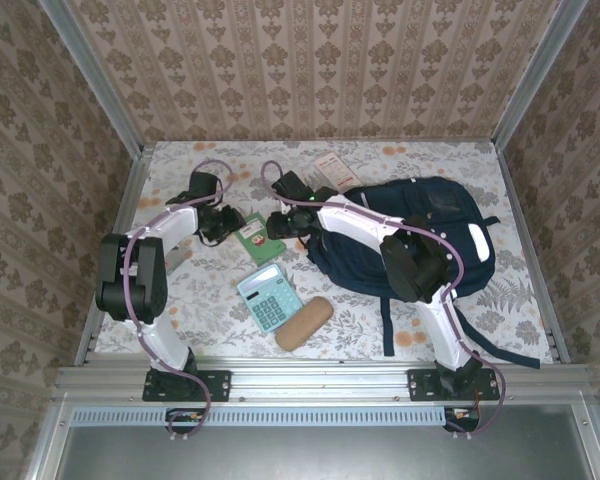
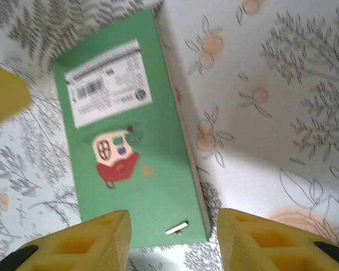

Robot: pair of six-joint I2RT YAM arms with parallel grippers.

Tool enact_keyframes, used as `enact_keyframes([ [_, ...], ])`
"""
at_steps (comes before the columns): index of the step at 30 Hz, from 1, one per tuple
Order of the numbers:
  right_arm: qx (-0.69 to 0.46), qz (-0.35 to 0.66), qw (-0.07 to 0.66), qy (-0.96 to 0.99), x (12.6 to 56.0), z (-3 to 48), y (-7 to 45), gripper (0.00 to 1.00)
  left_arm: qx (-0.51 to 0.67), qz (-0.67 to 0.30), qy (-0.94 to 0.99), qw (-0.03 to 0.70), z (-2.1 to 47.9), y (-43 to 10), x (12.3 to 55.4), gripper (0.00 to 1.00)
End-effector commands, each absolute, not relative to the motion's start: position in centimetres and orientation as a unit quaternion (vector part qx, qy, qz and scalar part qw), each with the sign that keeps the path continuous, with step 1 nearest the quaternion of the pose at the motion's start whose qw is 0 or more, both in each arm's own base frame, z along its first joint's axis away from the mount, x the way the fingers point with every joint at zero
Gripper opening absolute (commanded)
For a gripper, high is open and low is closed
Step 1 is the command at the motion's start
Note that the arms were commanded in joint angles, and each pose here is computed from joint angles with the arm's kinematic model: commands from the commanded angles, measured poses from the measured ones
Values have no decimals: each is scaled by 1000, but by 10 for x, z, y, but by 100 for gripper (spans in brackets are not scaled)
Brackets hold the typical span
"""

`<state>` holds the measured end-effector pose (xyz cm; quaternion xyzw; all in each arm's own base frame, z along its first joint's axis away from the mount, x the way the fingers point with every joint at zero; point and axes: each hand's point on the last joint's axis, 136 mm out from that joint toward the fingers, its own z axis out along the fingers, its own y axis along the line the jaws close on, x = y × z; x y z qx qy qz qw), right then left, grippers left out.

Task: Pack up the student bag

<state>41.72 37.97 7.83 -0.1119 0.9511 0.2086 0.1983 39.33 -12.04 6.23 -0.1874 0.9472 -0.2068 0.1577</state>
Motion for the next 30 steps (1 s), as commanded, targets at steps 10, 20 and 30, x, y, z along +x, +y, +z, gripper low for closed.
enact_keyframes([
  [10, -47, 238, 156, 958, 397, 60, 374, 48, -130, -242, 945, 180, 77, -130, 432, 37],
  [20, 31, 295, 125, 947, 371, 58, 385, 50, -130, -247, 947, 159, 48, -130, 461, 37],
  [30, 47, 290, 104, 950, 366, 38, 397, 50, -148, -250, 948, 133, 23, -129, 438, 36],
])
